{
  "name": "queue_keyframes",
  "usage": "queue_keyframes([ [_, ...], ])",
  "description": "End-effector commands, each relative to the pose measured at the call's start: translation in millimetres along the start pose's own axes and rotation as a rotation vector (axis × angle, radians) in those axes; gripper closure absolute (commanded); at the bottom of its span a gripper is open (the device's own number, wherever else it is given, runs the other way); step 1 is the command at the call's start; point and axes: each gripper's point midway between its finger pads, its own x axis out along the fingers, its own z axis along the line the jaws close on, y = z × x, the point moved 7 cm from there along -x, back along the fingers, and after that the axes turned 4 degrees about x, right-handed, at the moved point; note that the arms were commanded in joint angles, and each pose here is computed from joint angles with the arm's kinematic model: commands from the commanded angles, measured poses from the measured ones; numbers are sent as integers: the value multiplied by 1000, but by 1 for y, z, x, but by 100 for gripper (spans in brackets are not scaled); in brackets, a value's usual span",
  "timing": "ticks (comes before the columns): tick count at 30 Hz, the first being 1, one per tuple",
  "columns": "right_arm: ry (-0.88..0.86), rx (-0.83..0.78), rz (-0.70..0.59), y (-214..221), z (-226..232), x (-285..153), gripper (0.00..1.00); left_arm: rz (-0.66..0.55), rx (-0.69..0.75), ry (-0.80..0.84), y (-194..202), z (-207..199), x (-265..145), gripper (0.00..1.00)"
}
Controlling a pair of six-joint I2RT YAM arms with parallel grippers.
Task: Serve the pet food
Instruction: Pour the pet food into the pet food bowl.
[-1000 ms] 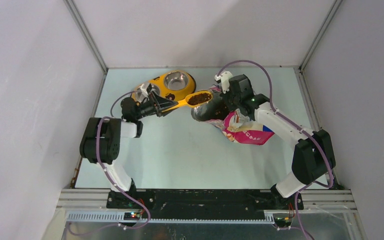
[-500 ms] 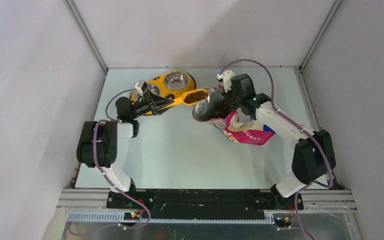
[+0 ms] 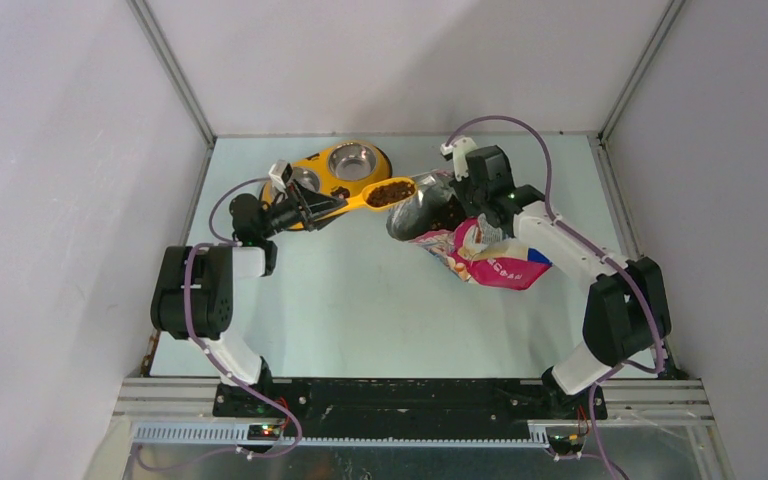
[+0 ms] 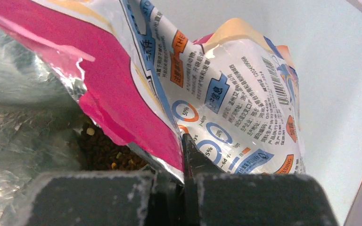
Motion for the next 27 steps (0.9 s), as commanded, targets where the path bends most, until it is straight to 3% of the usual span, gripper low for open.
queue_keyframes([
  [1,138,19,48,7,-25,12,100,-22,99,53,-1,-18,-3,100],
  [16,147,25,82,13,-28,22,100,-25,113,115,-3,-33,-4,100],
  [27,136,27,85,13,-27,20,100,-132,95,44,-27,-18,-23,100],
])
